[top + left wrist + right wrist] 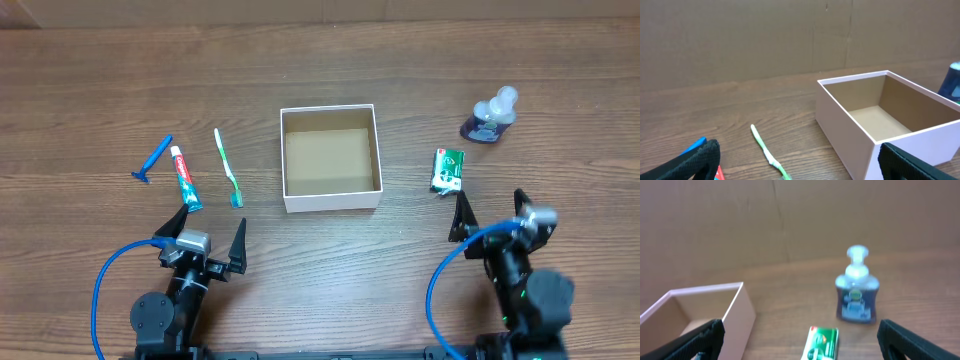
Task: Pack container
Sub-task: 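Reach the right gripper to the foam soap bottle and grasp it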
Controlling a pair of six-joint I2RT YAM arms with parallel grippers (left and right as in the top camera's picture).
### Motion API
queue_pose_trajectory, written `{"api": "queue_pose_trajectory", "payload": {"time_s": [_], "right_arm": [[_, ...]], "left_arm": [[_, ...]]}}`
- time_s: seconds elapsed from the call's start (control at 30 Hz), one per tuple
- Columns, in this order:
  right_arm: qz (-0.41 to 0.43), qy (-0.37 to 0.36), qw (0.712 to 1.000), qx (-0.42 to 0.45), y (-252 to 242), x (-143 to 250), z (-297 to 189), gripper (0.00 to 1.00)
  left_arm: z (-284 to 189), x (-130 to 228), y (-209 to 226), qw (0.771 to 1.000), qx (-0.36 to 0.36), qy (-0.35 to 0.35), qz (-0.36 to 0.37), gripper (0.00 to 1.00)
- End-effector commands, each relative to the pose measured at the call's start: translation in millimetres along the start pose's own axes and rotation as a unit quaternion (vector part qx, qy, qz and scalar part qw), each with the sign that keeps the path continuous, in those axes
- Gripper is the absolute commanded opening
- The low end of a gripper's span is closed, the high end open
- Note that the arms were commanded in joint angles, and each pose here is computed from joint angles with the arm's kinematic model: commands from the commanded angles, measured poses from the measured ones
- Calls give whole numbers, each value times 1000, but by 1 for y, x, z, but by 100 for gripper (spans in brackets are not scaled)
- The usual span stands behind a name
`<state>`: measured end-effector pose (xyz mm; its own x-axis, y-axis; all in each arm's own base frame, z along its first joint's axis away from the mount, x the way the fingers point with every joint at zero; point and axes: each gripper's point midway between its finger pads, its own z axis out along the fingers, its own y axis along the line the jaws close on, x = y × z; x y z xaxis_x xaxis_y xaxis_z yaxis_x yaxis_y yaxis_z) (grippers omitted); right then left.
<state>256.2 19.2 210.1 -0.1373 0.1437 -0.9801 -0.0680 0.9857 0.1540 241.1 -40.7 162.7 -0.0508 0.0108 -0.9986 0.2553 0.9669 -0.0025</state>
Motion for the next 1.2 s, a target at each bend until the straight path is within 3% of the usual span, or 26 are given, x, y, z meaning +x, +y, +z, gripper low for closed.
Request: {"api": "queue_pose_trajectory", "payload": {"time_s": [0.0,0.17,0.27,0.37,0.53,0.7,1.07,1.17], "right_arm": [[16,40,999,-14,15,-58,20,100],[16,193,980,42,10,-119,78,100],[-14,227,973,48,9,-135,103,100],[-25,217,971,98,-19,-137,127,100],[37,257,963,73,-68,-94,176,99],[38,302,951,49,-76,-47,207,100],[51,359,930,63,-94,12,225,95],[51,361,929,69,-98,15,224,87]], "left_arm": [[-1,-1,1,1000,-1,-3,-6,100],[-1,-1,1,1000,-1,-3,-6,100],[0,0,1,1000,-1,-3,-6,100],[0,0,1,1000,-1,-3,-6,100],[0,0,1,1000,-1,-3,-6,100],[0,0,1,1000,-1,-3,-6,100],[0,0,1,1000,-1,-3,-6,100],[0,0,1,1000,-1,-3,-6,100]]}}
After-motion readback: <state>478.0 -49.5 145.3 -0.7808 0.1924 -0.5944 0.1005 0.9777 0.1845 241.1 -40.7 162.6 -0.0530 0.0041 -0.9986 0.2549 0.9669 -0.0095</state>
